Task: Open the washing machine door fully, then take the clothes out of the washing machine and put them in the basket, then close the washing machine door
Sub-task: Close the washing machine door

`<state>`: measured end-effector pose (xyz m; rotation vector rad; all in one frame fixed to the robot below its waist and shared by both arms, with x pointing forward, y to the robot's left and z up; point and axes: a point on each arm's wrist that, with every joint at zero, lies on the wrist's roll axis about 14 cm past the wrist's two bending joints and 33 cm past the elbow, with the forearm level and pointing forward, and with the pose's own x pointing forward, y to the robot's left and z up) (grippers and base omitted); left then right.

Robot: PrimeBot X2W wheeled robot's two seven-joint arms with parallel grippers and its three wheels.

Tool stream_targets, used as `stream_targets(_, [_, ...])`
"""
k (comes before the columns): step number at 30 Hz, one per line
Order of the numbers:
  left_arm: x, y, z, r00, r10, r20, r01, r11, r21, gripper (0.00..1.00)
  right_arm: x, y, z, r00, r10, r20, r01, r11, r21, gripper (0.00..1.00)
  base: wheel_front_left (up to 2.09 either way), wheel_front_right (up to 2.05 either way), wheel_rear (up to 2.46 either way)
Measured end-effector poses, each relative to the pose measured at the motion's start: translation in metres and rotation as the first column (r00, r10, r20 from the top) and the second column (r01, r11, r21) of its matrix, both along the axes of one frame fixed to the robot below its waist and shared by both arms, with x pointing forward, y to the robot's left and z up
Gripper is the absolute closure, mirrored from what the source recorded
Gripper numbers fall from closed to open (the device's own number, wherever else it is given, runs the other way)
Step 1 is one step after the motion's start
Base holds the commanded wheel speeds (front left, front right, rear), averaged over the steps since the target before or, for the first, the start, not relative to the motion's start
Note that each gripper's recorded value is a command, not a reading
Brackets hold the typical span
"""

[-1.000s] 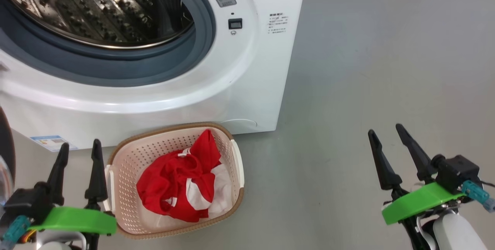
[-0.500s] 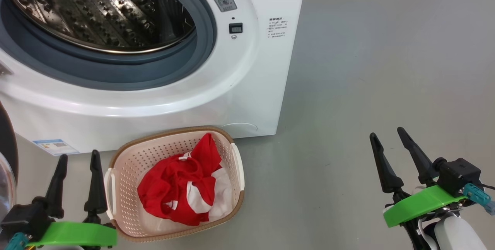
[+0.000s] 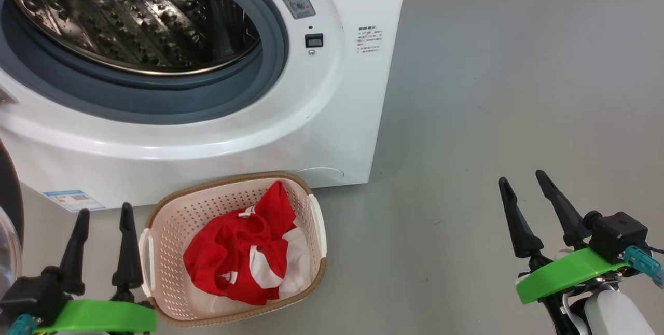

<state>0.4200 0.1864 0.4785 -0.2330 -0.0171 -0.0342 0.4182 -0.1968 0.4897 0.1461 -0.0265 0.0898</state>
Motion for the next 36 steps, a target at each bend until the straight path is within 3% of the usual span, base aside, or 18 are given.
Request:
stream_targets(12, [-0.0047,0.0006,-0.0029,1.0,0.0,-0.01,0.0,1.0,0.008,0.0,-0.0008,0.0003,0.0017,1.0,0.0,0.005,0.0,1.0,0.001,0.0,-0.15,0.15,0.0])
stream_targets(27, [-0.0043,0.0001,-0.0066,1.0,-0.002,-0.02,0.002,1.0,0.008,0.0,0.0003,0.0008,-0.0017,1.0,0.001,-0.004,-0.001,1.0,0.002,0.0,-1.37,1.32,0.05])
stream_targets(36, [-0.0047,-0.0017,-0.0093,1.0,-0.007,-0.028,0.008,1.0,0.007,0.0,0.0013,0.0016,-0.0034,1.0,0.004,-0.008,-0.004,1.0,0.002,0.0,-0.44,0.44,0.0])
